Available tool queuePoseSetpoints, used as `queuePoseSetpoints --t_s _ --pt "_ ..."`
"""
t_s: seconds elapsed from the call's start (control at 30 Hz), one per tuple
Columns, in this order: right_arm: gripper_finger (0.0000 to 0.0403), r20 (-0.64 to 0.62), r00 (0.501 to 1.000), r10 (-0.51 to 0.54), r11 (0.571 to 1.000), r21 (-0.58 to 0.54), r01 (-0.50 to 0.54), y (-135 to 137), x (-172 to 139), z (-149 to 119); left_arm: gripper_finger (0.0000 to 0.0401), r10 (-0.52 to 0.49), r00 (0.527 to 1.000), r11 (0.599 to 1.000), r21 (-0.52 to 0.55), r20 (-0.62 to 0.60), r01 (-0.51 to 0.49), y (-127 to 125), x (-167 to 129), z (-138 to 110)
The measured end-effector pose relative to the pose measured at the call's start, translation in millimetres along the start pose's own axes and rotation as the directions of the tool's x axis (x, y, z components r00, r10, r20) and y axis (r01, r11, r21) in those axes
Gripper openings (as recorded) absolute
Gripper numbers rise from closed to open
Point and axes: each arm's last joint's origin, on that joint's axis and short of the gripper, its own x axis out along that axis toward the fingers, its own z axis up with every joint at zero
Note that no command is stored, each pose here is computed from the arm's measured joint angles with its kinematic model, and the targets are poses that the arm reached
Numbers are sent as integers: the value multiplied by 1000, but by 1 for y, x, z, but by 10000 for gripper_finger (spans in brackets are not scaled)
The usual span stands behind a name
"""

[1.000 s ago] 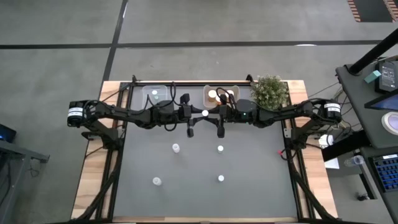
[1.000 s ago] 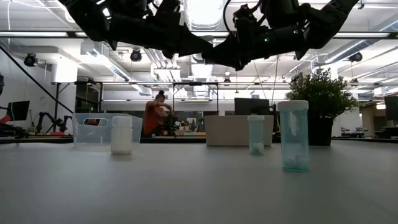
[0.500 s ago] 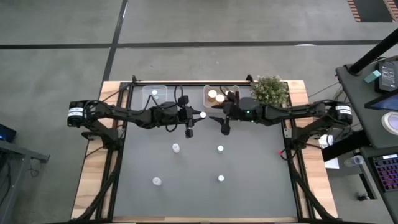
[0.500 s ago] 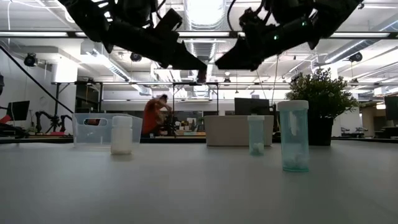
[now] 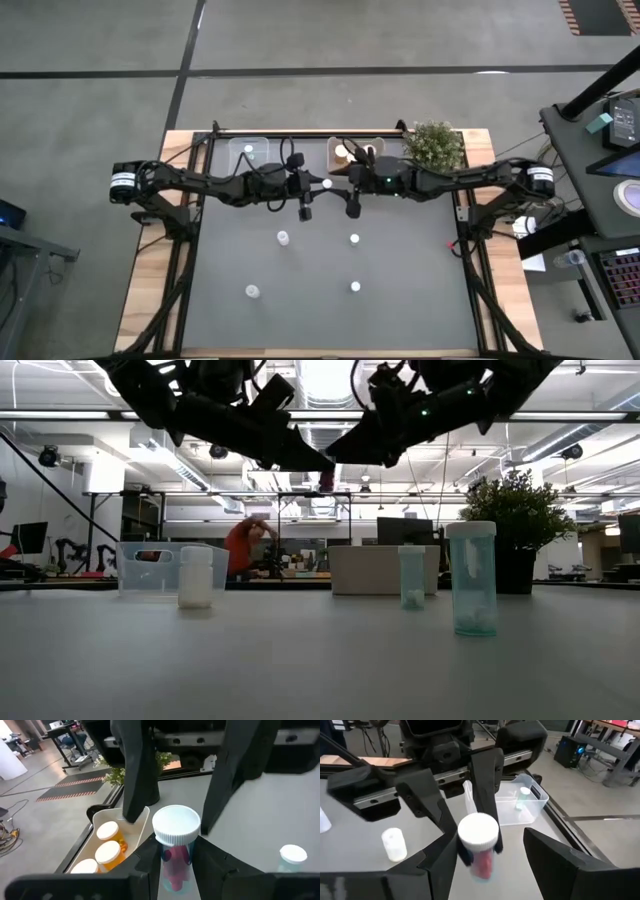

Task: Pick and place medicine bottles into bin by pill shape (circle, oval)
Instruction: Put the blue capsule bottle into the gray bin

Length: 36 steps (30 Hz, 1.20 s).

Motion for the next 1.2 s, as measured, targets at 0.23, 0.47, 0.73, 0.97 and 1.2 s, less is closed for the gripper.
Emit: queuePoseSetpoints --t_s 0.23,0.47,0.73,0.97,1.2 --pt "213 -6 1000 1 1000 -11 -1 0 8 3 75 0 1000 1000 0 -4 0 0 0 -1" --pt "170 -11 1000 5 1000 0 -5 0 8 3 75 3 1000 1000 0 0 -3 0 0 0" --pt "107 -18 1000 10 1000 3 -10 0 8 2 75 6 1000 1000 0 -1 -6 1 0 0" --pt "106 -22 1000 9 1000 11 -8 0 8 1 75 6 1000 1000 -1 -1 -6 0 0 0" --pt "107 -23 1000 5 1000 18 -4 0 8 1 115 0 1000 1000 -3 0 0 0 0 0"
